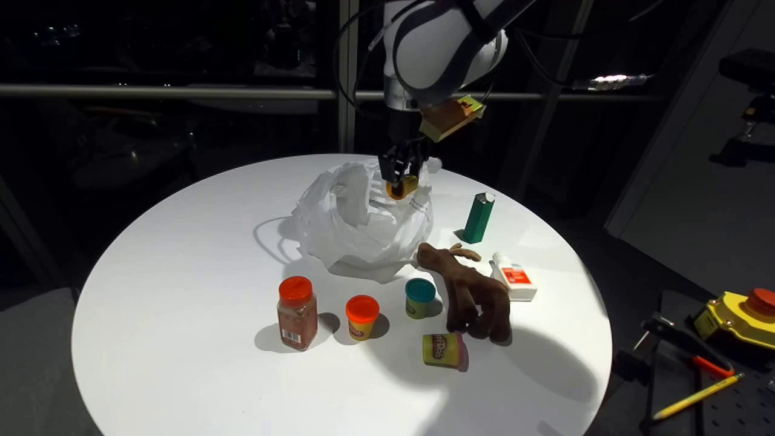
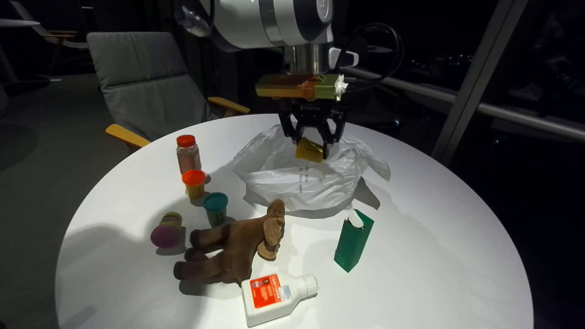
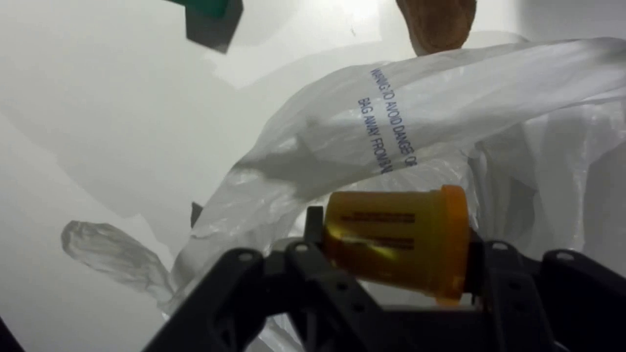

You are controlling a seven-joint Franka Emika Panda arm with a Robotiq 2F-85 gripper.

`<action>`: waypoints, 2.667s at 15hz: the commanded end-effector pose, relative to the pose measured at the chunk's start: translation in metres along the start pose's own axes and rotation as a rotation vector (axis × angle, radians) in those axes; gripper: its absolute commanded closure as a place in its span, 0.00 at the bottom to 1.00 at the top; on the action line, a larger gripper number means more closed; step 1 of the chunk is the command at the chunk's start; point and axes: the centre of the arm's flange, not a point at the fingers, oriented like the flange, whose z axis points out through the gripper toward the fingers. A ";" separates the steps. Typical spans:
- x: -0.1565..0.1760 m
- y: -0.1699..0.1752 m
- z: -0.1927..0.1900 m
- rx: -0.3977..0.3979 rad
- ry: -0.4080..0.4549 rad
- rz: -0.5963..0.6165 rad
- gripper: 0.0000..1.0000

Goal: Take everything out of the plastic bag

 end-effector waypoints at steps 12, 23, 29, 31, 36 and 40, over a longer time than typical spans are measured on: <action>-0.122 -0.109 -0.041 0.236 -0.372 -0.353 0.66; -0.136 -0.237 0.030 0.300 -0.286 -0.573 0.66; -0.140 -0.253 0.058 0.204 -0.180 -0.611 0.66; -0.138 -0.254 0.064 0.143 -0.127 -0.618 0.66; -0.133 -0.240 0.051 0.058 -0.107 -0.590 0.02; -0.124 -0.201 0.023 0.051 -0.151 -0.504 0.00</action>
